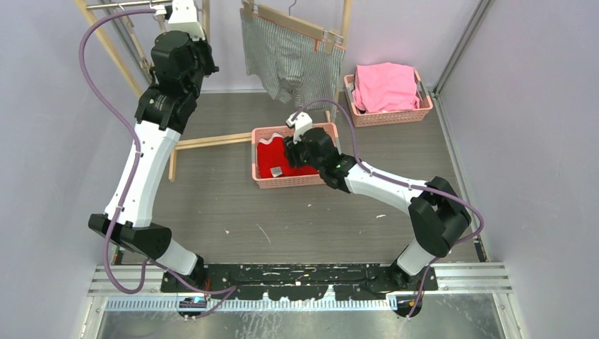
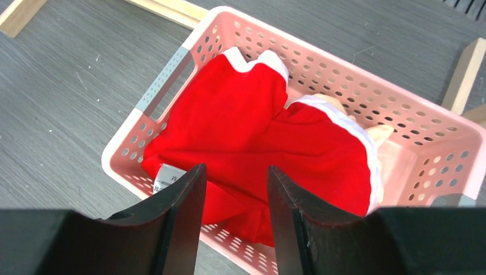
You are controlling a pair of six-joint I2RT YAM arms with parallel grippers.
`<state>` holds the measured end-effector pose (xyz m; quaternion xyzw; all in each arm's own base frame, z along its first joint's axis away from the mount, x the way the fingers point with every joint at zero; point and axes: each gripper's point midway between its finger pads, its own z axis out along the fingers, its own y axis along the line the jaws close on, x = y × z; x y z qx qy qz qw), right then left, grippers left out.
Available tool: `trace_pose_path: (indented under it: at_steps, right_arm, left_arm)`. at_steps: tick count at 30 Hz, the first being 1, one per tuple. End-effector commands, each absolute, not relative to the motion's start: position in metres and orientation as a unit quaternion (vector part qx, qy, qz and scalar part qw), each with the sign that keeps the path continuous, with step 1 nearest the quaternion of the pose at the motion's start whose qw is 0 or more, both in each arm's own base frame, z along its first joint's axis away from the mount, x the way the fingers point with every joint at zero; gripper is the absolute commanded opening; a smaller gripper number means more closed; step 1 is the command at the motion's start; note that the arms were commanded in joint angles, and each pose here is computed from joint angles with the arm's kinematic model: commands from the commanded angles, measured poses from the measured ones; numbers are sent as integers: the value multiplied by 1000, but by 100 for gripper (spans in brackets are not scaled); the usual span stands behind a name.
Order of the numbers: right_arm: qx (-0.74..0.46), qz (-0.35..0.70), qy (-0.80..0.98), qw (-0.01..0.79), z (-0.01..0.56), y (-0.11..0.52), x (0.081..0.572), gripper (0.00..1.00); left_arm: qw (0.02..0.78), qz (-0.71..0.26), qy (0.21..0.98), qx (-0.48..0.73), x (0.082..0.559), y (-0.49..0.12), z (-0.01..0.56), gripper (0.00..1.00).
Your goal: Remove the underwear clipped to the hanger
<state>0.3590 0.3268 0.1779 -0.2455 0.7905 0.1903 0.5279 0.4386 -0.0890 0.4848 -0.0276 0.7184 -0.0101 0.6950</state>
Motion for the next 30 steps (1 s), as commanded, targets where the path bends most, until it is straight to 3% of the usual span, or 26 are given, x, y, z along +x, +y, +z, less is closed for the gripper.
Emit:
trace_pose_path:
  at_steps: [1, 17, 21, 25, 27, 28, 29, 30]
  right_arm:
    - [-240, 228, 767, 550, 199, 343, 352, 49]
    - [-249, 237, 762, 549, 193, 353, 335, 52]
    - [-253, 232, 762, 549, 190, 353, 332, 67]
    - [-247, 223, 763, 555, 188, 349, 332, 99]
    - [-244, 219, 763, 557, 188, 347, 332, 100]
    - [-243, 218, 763, 558, 188, 346, 332, 100]
    - [-243, 216, 763, 559, 188, 346, 332, 100]
    - [-243, 215, 763, 559, 188, 345, 332, 100]
  left_arm:
    - [727, -9, 685, -47, 442, -80, 512, 0]
    - [698, -7, 715, -35, 441, -74, 461, 2]
    - [711, -11, 702, -32, 434, -74, 476, 9]
    - [727, -17, 686, -24, 421, -73, 497, 19]
    - [737, -20, 676, -20, 412, -71, 509, 28]
    - [743, -20, 669, -19, 408, -70, 515, 39]
    - [747, -19, 665, -16, 404, -69, 519, 89]
    - [752, -18, 659, -13, 398, -67, 525, 100]
